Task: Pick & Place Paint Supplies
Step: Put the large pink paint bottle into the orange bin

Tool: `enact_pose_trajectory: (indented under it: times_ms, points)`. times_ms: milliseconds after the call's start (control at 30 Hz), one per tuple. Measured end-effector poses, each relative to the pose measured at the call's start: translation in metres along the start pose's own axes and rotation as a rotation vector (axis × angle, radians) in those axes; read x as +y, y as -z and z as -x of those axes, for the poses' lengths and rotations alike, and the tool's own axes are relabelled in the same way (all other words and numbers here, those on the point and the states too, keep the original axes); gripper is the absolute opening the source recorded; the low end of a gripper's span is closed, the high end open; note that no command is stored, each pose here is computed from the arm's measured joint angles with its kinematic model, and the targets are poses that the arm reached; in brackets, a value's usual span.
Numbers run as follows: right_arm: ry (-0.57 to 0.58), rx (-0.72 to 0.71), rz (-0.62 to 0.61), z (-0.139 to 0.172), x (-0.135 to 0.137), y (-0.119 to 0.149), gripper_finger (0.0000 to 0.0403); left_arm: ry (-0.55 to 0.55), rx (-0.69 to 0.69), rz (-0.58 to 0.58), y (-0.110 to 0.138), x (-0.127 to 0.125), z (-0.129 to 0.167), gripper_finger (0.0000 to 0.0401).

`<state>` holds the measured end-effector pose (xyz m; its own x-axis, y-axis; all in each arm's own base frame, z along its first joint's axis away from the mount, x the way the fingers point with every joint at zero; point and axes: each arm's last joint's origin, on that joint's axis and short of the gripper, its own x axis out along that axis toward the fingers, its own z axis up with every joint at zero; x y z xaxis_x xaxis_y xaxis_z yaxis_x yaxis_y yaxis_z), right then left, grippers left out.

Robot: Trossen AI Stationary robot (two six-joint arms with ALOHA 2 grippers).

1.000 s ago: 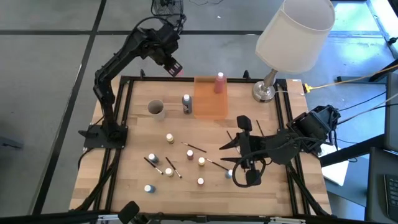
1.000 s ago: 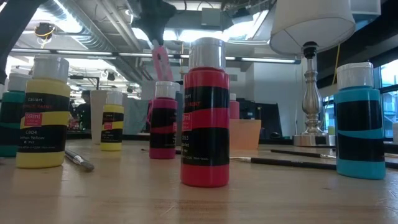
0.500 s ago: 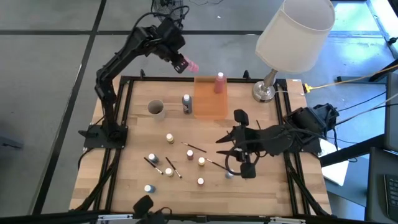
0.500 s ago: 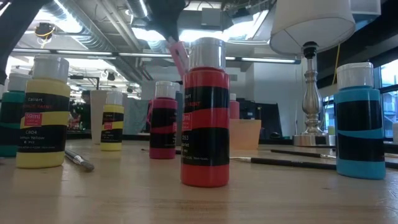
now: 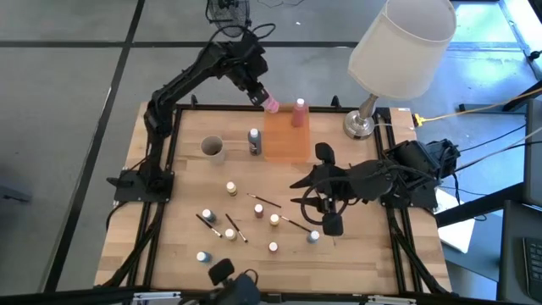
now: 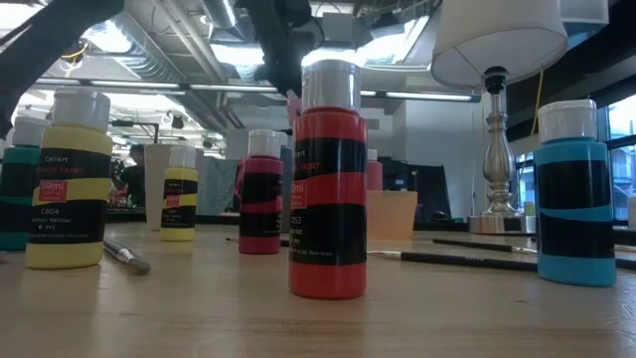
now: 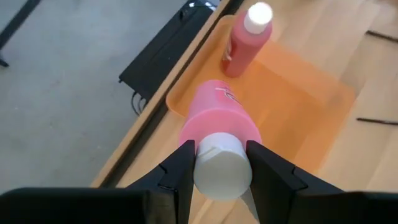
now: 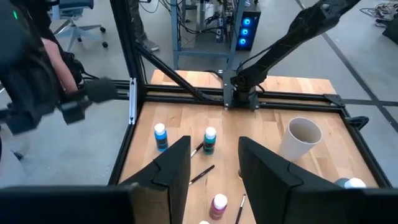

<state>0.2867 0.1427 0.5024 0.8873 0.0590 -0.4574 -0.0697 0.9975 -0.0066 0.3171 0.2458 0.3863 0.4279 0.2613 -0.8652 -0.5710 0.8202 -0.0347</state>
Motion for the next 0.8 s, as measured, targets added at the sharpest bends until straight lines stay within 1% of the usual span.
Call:
enact_pose_trajectory:
  times_ms: [233, 333, 433, 667, 800]
  points:
    - [0.002, 0.000, 0.000, 0.000, 0.000, 0.000, 0.0137, 0.007, 0.023, -0.008, -0.007, 0.003, -0.034, 0.0119]
    - [0.007, 0.005, 0.001, -0.001, -0.002, 0.000, 0.0137, 0.010, 0.058, -0.021, -0.007, 0.003, -0.047, 0.0119]
    - [0.012, 0.012, 0.003, -0.001, -0.003, 0.001, 0.0137, -0.010, 0.087, -0.039, -0.007, 0.005, -0.059, 0.0119]
    - [0.031, 0.030, 0.003, -0.003, -0.009, 0.002, 0.0137, -0.015, 0.076, -0.076, -0.008, 0.007, -0.063, 0.0119]
    - [0.043, 0.036, 0.000, -0.004, -0.013, 0.002, 0.0137, -0.018, 0.061, -0.077, -0.010, 0.009, -0.063, 0.0119]
